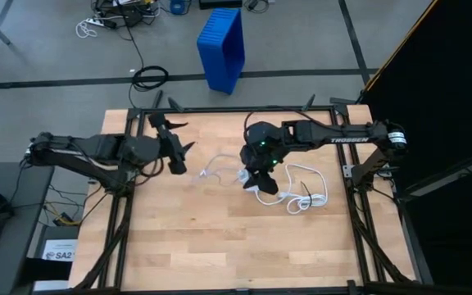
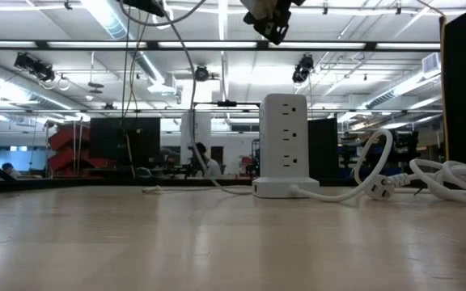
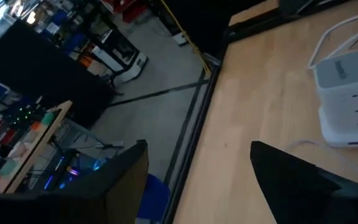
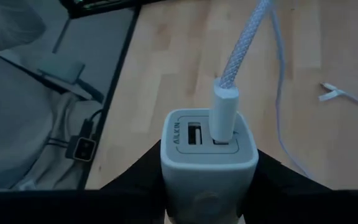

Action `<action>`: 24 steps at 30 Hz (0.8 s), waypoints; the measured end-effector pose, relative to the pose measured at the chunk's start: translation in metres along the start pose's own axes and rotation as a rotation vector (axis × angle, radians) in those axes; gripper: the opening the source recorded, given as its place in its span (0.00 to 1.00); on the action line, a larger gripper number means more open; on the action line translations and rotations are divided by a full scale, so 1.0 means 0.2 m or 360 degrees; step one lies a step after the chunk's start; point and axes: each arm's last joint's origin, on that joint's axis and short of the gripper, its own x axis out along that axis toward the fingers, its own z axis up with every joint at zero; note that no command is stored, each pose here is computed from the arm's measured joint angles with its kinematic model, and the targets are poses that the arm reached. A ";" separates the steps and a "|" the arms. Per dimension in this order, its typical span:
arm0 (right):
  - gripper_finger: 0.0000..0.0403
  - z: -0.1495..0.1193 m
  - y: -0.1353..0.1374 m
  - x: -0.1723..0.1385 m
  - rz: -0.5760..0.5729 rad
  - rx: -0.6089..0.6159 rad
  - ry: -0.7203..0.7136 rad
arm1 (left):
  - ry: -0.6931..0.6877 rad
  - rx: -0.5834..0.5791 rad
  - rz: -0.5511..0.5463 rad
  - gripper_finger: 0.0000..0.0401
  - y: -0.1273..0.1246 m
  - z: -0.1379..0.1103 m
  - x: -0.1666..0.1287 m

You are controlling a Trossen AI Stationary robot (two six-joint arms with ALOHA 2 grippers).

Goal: Plug in charger
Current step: Insert the white charger adapter into the white outlet extension

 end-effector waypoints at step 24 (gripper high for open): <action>0.28 0.05 0.01 -0.01 0.0077 -0.0110 -0.0144 | -0.0486 -0.0040 -0.0726 0.64 -0.41 -0.30 0.30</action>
